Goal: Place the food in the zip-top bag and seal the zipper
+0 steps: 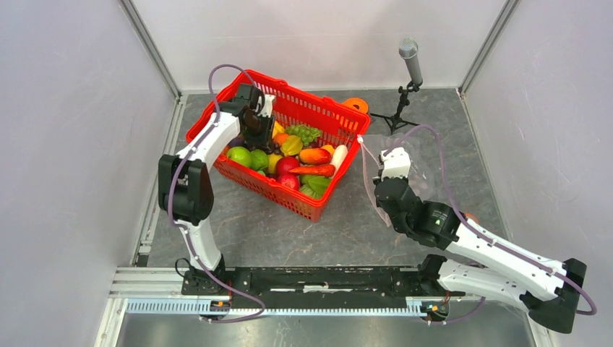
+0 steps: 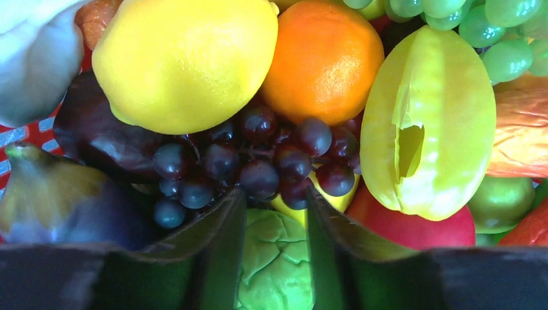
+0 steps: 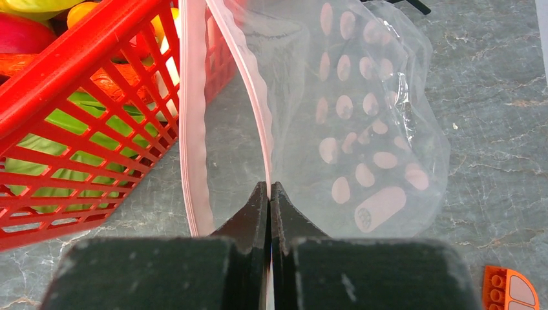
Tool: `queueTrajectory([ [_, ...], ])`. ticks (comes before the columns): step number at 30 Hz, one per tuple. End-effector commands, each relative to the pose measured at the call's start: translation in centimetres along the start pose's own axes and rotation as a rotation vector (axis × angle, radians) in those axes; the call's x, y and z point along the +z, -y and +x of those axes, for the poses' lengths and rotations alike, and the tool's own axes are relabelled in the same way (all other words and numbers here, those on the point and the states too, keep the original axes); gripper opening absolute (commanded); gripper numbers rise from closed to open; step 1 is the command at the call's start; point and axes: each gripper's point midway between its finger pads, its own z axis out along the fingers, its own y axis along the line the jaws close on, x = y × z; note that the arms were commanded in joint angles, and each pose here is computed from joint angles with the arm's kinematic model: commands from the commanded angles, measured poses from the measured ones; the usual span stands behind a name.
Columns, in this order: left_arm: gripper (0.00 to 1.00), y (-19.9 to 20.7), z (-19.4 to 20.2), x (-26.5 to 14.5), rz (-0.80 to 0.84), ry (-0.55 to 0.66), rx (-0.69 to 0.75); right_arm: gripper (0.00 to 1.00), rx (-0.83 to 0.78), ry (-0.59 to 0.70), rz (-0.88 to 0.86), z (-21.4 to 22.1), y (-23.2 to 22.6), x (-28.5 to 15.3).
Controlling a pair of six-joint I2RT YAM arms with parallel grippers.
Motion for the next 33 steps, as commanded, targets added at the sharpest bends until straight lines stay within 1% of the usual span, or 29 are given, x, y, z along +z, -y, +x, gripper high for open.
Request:
queueTrajectory([
  [1,0.54,0.9,-3.4,-2.4,0.01,0.188,-0.05,0.02,0.031,0.024,-0.005,-0.5,-0.2,0.1],
  [2,0.72,0.5,-3.4,-2.4,-0.008,0.195,-0.062,0.02,0.033,0.025,-0.004,-0.5,-0.2,0.1],
  [3,0.81,0.3,-3.5,-2.4,-0.025,0.2,-0.074,0.02,0.032,0.024,-0.003,-0.5,-0.2,0.1],
  [6,0.93,-0.5,-3.7,-1.7,-0.063,0.202,-0.119,0.03,0.033,0.024,-0.006,-0.5,-0.3,0.2],
  [10,0.93,-0.7,-4.6,0.0,-0.061,0.23,-0.206,0.03,0.024,0.022,-0.007,-0.5,-0.4,0.3],
  [13,0.91,-1.7,-4.7,1.8,-0.106,0.252,-0.287,0.03,0.019,0.02,-0.008,-0.4,-0.5,0.4],
  [15,0.87,-1.6,-4.9,2.2,-0.103,0.271,-0.309,0.03,0.019,0.019,-0.01,-0.3,-0.5,0.4],
  [17,0.86,-1.7,-4.7,2.6,-0.106,0.285,-0.32,0.03,0.015,0.016,-0.008,-0.2,-0.4,0.4],
  [20,0.85,-3.1,-3.4,3.7,-0.183,0.265,-0.349,0.03,0.019,0.02,-0.008,-0.1,-0.4,0.4],
  [22,0.81,-3.2,-3.1,4.0,-0.187,0.283,-0.364,0.03,0.023,0.022,-0.011,-0.1,-0.5,0.5],
  [24,0.69,-3.0,-3.4,3.6,-0.175,0.318,-0.381,0.03,0.023,0.023,-0.013,-0.2,-0.6,0.5],
  [25,0.61,-2.8,-3.8,3.1,-0.163,0.343,-0.382,0.03,0.023,0.023,-0.011,-0.2,-0.5,0.5],
  [26,0.54,-2.5,-4.3,2.3,-0.149,0.371,-0.381,0.03,0.022,0.022,-0.011,-0.2,-0.6,0.5],
  [30,0.32,-1.8,-6.4,-1.7,-0.116,0.489,-0.355,0.03,0.024,0.029,-0.004,-0.2,-0.3,0.5],
  [33,0.22,-1.7,-7.2,-4.8,-0.12,0.561,-0.337,0.03,0.026,0.029,-0.004,0.0,-0.3,0.5],
])
